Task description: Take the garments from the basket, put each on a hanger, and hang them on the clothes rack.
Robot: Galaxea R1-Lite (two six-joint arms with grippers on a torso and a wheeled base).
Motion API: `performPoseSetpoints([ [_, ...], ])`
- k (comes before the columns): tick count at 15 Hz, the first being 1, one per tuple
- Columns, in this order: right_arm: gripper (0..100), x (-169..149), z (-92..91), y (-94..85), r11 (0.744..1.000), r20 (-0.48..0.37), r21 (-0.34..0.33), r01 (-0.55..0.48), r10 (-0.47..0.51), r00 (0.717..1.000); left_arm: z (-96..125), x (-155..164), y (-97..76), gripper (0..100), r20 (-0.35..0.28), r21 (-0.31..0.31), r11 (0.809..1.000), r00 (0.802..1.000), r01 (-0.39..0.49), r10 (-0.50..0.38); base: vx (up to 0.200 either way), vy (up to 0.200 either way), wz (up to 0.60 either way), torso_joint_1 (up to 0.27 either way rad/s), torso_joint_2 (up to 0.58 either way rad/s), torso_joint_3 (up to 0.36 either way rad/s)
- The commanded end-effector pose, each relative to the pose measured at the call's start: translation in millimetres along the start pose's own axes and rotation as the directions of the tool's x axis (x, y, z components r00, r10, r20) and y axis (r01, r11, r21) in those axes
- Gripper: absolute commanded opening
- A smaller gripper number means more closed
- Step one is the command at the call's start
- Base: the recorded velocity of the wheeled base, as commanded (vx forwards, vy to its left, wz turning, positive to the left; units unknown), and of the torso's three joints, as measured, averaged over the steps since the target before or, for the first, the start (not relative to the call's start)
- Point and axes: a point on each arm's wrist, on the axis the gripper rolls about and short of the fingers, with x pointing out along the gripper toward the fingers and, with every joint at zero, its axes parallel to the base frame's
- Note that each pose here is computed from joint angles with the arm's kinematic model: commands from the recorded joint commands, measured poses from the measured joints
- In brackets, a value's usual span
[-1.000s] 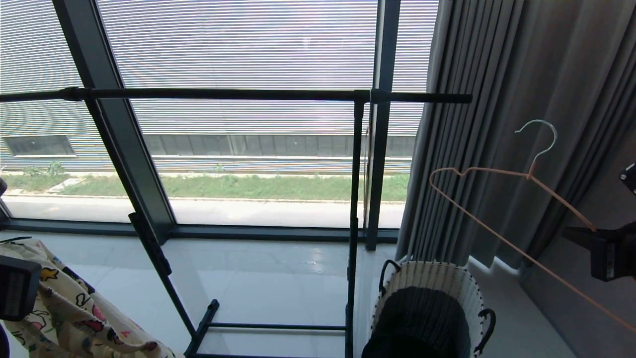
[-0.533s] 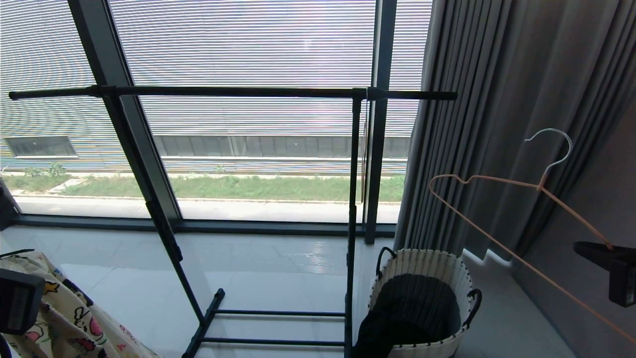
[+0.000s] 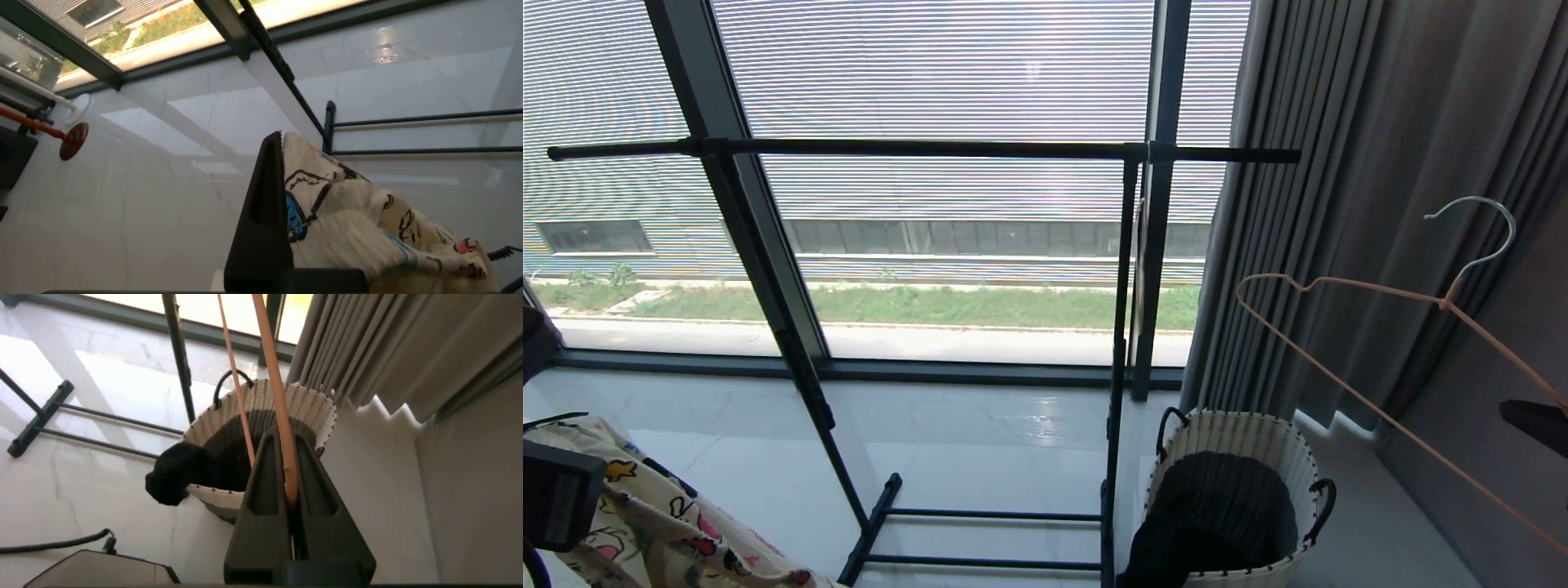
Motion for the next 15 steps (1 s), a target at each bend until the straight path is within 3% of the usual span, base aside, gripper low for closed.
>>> performPoseSetpoints([
  [1, 0, -5.2, 1.1, -0.3, 1.000, 0.020, 0.000, 0.004, -0.004, 1.000, 0.1, 0.2, -0.1, 0, -0.001, 0.001, 1.000, 1.000, 0.000, 0.000, 0.000, 0.200, 0.00, 0.002, 0.00, 0.002],
  [9, 0, -11.1, 2.3, -0.2, 1.000, 0.046, -0.001, 0.003, -0.003, 0.999, 1.6, 1.8, -0.5, 0, -0.004, 0.003, 1.000, 1.000, 0.003, -0.003, 0.000, 0.200, 0.00, 0.001, 0.00, 0.004],
  [11, 0, -10.0, 2.2, -0.1, 1.000, 0.042, -0.027, 0.001, 0.000, 0.999, 1.7, 1.8, -0.5, 0, -0.003, 0.002, 1.000, 1.000, 0.002, -0.002, 0.000, 0.200, 0.00, 0.002, 0.00, 0.005],
  [15, 0, -8.2, 2.0, 0.6, 0.999, 0.035, -0.040, -0.011, 0.012, 0.999, 1.2, 1.6, -0.6, 0, -0.004, 0.004, 1.000, 1.000, 0.003, -0.003, 0.000, 0.000, 0.00, 0.000, 0.00, 0.000],
])
